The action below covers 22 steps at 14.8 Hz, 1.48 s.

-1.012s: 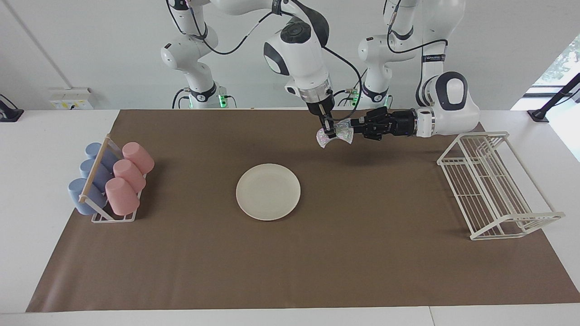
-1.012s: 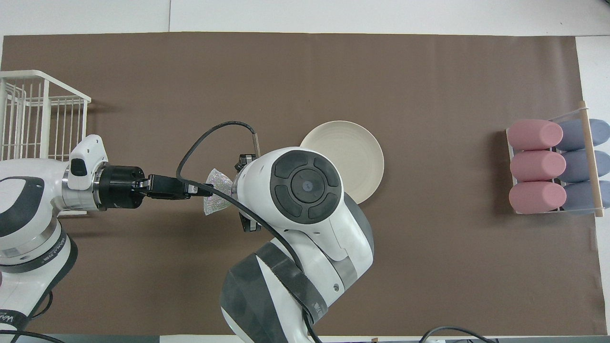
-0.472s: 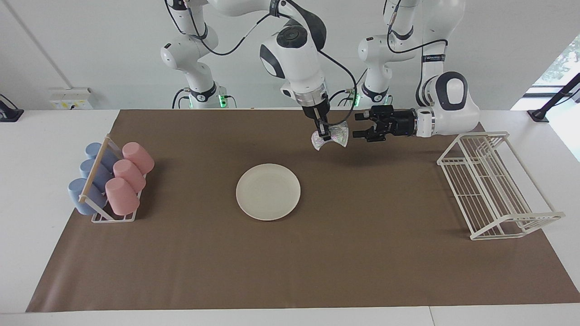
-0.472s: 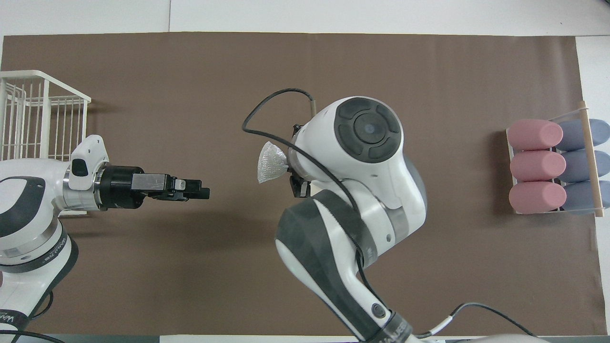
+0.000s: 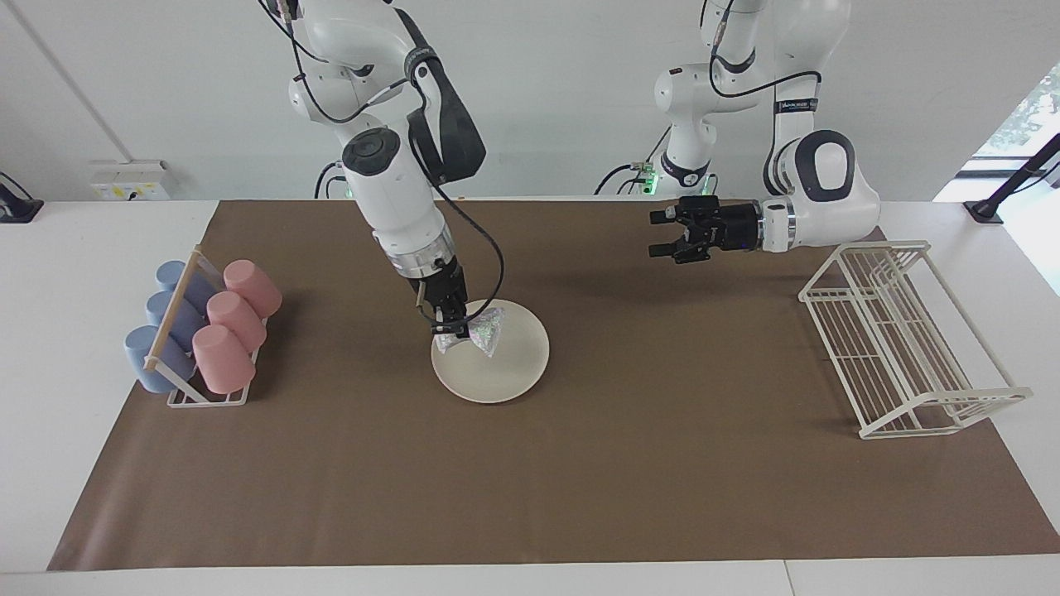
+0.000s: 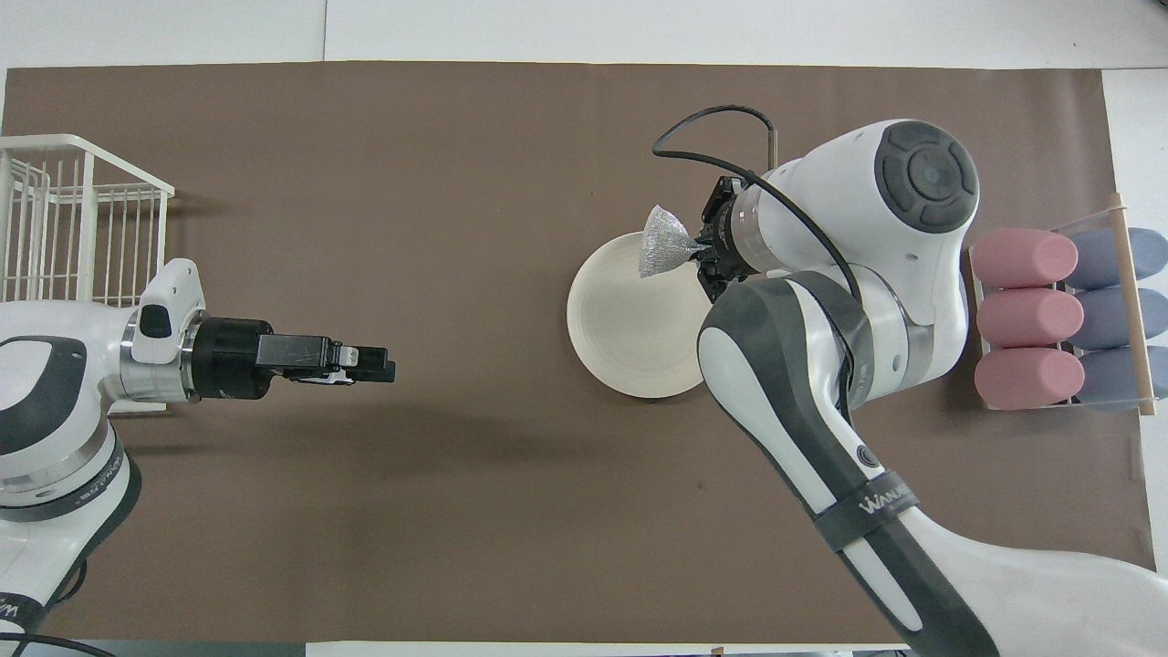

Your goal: Wipe plate with sponge

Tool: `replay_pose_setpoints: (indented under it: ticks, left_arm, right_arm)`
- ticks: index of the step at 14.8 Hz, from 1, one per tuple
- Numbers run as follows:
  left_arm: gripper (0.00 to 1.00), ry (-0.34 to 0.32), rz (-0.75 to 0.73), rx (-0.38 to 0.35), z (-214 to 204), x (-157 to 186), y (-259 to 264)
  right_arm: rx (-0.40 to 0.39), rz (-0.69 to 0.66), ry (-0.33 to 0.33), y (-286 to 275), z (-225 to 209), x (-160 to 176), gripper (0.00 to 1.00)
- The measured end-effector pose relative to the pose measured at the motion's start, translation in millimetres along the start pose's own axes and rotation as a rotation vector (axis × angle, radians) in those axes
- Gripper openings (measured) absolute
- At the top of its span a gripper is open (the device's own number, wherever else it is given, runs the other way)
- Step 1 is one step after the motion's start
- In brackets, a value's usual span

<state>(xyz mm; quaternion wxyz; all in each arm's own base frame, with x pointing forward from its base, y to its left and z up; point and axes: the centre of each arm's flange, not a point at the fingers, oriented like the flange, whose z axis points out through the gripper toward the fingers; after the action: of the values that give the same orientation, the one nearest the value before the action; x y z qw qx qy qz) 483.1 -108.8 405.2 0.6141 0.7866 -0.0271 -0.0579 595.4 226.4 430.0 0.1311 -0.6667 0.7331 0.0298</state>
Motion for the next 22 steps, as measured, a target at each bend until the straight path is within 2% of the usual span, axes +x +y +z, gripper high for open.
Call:
replay_pose_setpoints:
  ticks: [2,6,10,13,18,22]
  left_arm:
    - [1.00,-0.019,0.013,0.061,-0.2,1.6,2.3]
    - [1.00,-0.056,0.006,0.176,-6.2,6.3,11.6]
    - [1.00,-0.070,-0.021,0.323,-18.7,17.5,39.5]
    - [1.00,-0.061,-0.043,0.446,-32.1,25.5,64.1]
    - [1.00,-0.032,-0.051,0.638,-50.9,27.8,99.5]
    - [1.00,-0.012,-0.049,0.847,-52.7,28.9,129.3]
  right_arm:
    - [0.027,-0.007,-0.003,19.7,21.3,5.7,0.11]
    - [0.007,-0.034,-0.002,39.5,32.0,-4.4,0.11]
    - [-0.060,-0.107,0.073,60.5,71.2,-13.7,0.11]
    - [-0.067,-0.110,0.100,57.5,80.9,-4.4,0.11]
    - [-0.042,-0.075,0.109,42.2,75.8,19.1,0.11]
    - [-0.018,-0.061,0.106,40.3,79.0,29.1,0.11]
